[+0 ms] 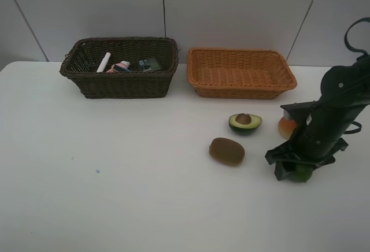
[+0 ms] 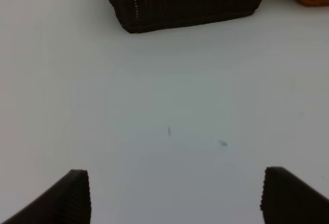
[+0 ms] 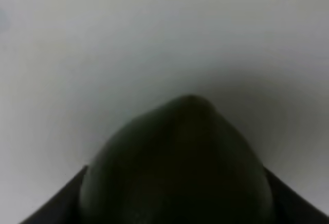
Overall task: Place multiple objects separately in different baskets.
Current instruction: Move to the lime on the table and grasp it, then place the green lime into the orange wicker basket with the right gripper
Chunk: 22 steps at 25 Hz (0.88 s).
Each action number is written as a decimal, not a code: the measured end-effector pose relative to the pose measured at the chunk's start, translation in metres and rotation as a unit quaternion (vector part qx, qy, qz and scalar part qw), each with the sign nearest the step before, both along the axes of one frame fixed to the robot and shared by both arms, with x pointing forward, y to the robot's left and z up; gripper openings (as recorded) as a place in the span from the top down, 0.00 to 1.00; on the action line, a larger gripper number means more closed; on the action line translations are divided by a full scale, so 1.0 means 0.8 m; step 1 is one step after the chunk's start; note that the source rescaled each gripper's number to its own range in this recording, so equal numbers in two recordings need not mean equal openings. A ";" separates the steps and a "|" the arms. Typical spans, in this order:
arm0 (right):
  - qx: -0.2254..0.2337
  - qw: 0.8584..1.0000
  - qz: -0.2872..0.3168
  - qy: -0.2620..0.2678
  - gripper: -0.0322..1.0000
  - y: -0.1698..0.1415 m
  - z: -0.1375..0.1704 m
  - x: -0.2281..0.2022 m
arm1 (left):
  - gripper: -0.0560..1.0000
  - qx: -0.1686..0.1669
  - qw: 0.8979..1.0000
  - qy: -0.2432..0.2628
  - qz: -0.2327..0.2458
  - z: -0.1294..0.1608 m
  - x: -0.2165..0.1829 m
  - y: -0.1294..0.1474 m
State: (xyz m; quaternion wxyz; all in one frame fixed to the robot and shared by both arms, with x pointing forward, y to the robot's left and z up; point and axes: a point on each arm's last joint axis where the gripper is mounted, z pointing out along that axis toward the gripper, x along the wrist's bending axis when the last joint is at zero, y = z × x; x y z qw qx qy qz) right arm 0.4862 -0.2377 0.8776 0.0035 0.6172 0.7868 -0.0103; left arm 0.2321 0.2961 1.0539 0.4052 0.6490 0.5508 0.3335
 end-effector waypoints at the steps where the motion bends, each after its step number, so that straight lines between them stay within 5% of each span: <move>1: 0.000 1.000 0.000 0.001 0.82 0.000 0.000 0.000 | 0.19 0.000 1.000 0.000 0.000 0.000 0.000 0.000; 10: -0.021 0.998 0.007 0.056 0.82 0.006 0.042 0.028 | 0.19 0.000 1.000 0.000 0.000 0.000 0.000 0.000; 17: 0.003 0.997 0.008 -0.072 0.82 0.032 0.134 0.139 | 0.19 0.000 1.000 0.000 0.000 0.000 0.000 0.000; 22: -0.002 0.994 0.020 -0.103 0.82 0.048 0.131 0.215 | 0.19 0.000 1.000 0.000 0.000 0.000 0.000 0.000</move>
